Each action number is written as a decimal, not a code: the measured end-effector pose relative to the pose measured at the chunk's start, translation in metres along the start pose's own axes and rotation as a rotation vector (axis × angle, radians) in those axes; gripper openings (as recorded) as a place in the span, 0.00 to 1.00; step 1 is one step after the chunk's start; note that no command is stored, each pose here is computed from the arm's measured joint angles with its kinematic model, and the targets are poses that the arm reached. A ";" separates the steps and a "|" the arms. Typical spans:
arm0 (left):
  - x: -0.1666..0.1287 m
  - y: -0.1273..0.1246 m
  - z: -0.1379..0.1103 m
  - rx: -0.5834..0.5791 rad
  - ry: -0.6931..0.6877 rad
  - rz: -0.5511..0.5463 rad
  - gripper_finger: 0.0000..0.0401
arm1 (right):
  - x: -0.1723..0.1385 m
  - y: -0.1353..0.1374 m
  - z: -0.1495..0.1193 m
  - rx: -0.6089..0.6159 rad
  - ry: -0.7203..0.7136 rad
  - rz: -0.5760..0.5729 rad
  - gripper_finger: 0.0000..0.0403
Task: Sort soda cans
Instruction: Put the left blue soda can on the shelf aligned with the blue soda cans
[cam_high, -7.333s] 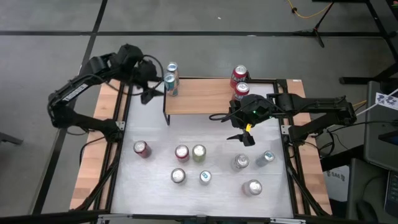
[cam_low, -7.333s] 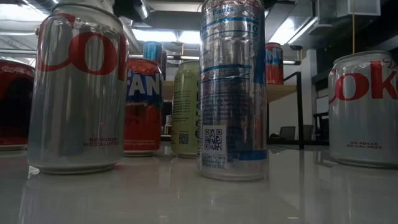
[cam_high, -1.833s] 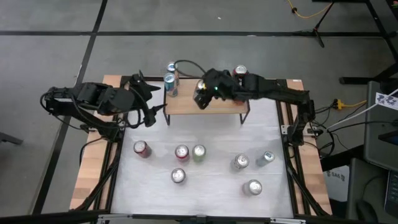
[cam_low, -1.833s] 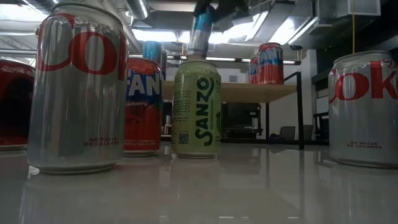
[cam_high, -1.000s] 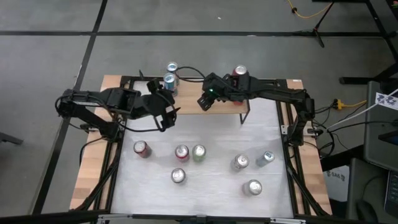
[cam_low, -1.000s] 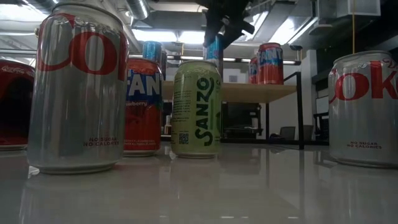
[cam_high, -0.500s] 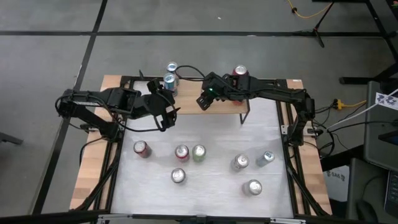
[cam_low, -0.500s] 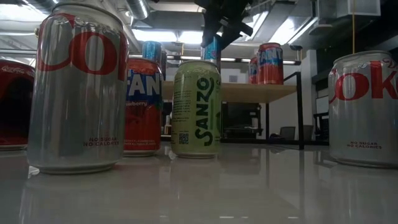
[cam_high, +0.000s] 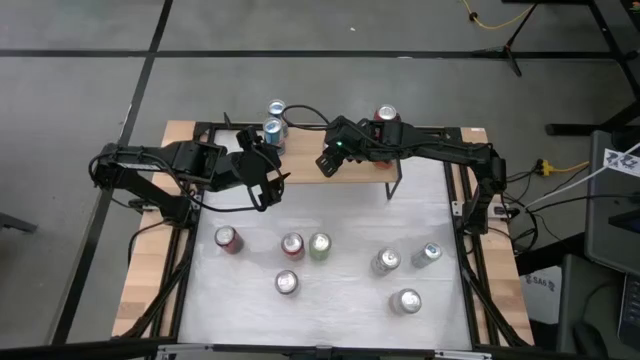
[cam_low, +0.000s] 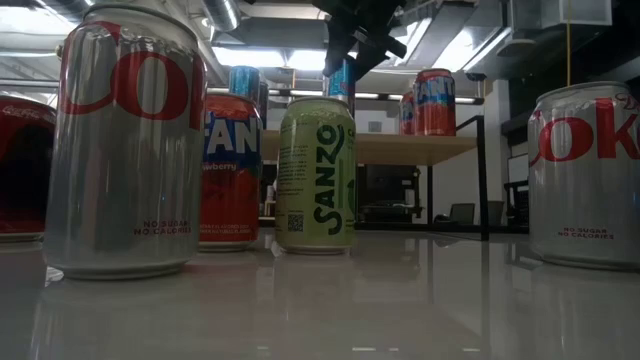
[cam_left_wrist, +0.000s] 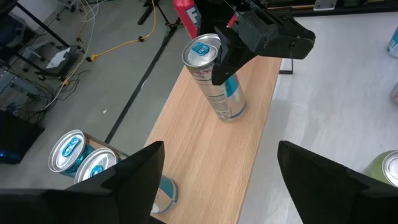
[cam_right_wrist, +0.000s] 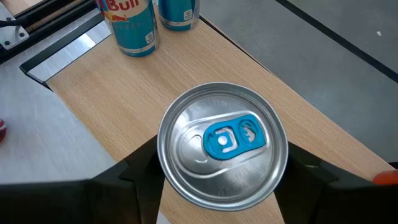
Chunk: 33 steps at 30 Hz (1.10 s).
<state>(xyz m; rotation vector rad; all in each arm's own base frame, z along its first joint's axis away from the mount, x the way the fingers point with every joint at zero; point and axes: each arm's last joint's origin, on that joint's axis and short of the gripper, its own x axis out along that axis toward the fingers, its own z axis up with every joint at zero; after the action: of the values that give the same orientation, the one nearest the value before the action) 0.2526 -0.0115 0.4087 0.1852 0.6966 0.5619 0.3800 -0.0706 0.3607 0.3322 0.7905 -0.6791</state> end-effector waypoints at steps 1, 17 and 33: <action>0.000 0.000 0.000 0.000 0.000 0.000 0.76 | 0.000 0.000 0.000 0.000 0.000 0.000 0.57; 0.000 0.000 0.000 -0.004 0.001 -0.007 0.76 | 0.001 0.000 -0.001 -0.001 0.010 0.007 0.90; 0.000 -0.002 0.001 -0.042 -0.003 -0.058 0.76 | -0.032 -0.010 0.003 -0.009 -0.024 0.078 0.92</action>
<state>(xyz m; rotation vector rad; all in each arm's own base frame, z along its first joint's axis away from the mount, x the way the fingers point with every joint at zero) 0.2540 -0.0131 0.4089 0.1263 0.6845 0.5205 0.3588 -0.0656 0.3864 0.3444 0.7541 -0.6046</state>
